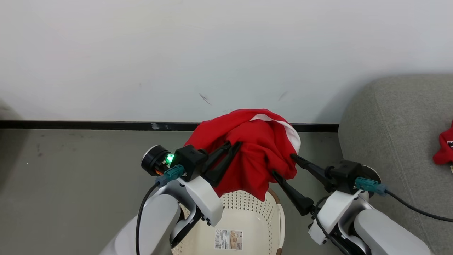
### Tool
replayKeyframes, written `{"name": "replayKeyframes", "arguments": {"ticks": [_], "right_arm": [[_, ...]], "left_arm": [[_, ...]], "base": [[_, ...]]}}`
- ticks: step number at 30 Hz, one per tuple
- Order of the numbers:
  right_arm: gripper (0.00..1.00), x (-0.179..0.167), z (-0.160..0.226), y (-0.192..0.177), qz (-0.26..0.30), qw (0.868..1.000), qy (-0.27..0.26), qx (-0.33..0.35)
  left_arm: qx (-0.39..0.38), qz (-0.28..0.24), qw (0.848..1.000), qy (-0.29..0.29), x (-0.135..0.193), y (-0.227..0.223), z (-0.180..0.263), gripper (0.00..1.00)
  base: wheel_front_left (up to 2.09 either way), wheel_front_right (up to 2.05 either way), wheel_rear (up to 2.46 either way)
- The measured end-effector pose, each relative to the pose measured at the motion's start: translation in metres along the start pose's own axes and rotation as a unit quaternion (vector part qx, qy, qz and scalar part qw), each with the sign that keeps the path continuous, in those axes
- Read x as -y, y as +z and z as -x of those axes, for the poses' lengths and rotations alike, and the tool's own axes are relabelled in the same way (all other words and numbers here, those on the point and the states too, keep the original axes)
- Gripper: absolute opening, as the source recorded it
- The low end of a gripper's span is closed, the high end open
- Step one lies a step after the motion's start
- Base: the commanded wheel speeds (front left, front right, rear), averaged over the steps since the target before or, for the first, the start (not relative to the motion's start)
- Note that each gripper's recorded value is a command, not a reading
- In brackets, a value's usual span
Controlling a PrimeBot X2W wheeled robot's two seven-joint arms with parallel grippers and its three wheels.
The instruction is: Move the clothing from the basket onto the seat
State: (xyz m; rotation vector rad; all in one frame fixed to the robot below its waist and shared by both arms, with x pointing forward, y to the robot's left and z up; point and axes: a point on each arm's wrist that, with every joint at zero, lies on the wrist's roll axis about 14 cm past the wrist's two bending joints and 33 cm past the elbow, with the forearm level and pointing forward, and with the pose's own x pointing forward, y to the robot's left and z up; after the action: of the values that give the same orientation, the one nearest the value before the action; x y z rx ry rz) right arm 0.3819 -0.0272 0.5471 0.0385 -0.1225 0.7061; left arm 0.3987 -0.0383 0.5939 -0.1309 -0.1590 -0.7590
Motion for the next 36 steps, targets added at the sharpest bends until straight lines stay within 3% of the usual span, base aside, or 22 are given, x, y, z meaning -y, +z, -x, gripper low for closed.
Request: {"name": "replayKeyframes", "arguments": {"ticks": [16, 17, 18, 19, 20, 21, 22, 36], "right_arm": [[1.00, -0.010, -0.014, -0.015, 0.019, 0.999, 0.035, -0.034], [0.80, -0.011, -0.014, -0.016, 0.017, 0.999, 0.036, -0.035], [0.46, -0.012, -0.015, -0.017, 0.017, 0.998, 0.038, -0.037], [0.40, -0.013, -0.015, -0.018, 0.017, 0.998, 0.039, -0.038], [0.26, -0.014, -0.016, -0.018, 0.015, 0.998, 0.041, -0.038], [0.04, -0.015, -0.017, -0.018, 0.014, 0.998, 0.042, -0.039], [0.00, -0.015, -0.018, -0.017, 0.015, 0.998, 0.043, -0.037], [0.00, 0.001, -0.025, -0.004, 0.009, 1.000, 0.020, -0.019]], "left_arm": [[-0.002, -0.010, 0.999, -0.034, 0.023, 0.005, 0.005, 0.00], [-0.002, -0.009, 0.999, -0.034, 0.024, 0.004, 0.006, 0.00], [-0.002, -0.008, 0.999, -0.034, 0.024, 0.004, 0.007, 0.00], [-0.004, -0.007, 0.999, -0.034, 0.025, 0.004, 0.007, 0.00], [-0.006, -0.006, 0.999, -0.034, 0.025, 0.003, 0.008, 0.00], [-0.006, -0.006, 0.999, -0.034, 0.025, 0.003, 0.008, 0.00], [-0.006, -0.007, 0.999, -0.034, 0.025, 0.003, 0.009, 0.00], [-0.013, 0.000, 1.000, -0.028, 0.020, -0.001, 0.012, 0.00]], "base": [[0.00, 0.00, 0.00], [0.00, 0.00, 0.00], [0.00, 0.00, 0.00], [0.00, 0.00, 0.00], [0.00, 0.00, 0.00], [0.00, 0.00, 0.00], [0.00, 0.00, 0.00], [0.00, 0.00, 0.00]]}}
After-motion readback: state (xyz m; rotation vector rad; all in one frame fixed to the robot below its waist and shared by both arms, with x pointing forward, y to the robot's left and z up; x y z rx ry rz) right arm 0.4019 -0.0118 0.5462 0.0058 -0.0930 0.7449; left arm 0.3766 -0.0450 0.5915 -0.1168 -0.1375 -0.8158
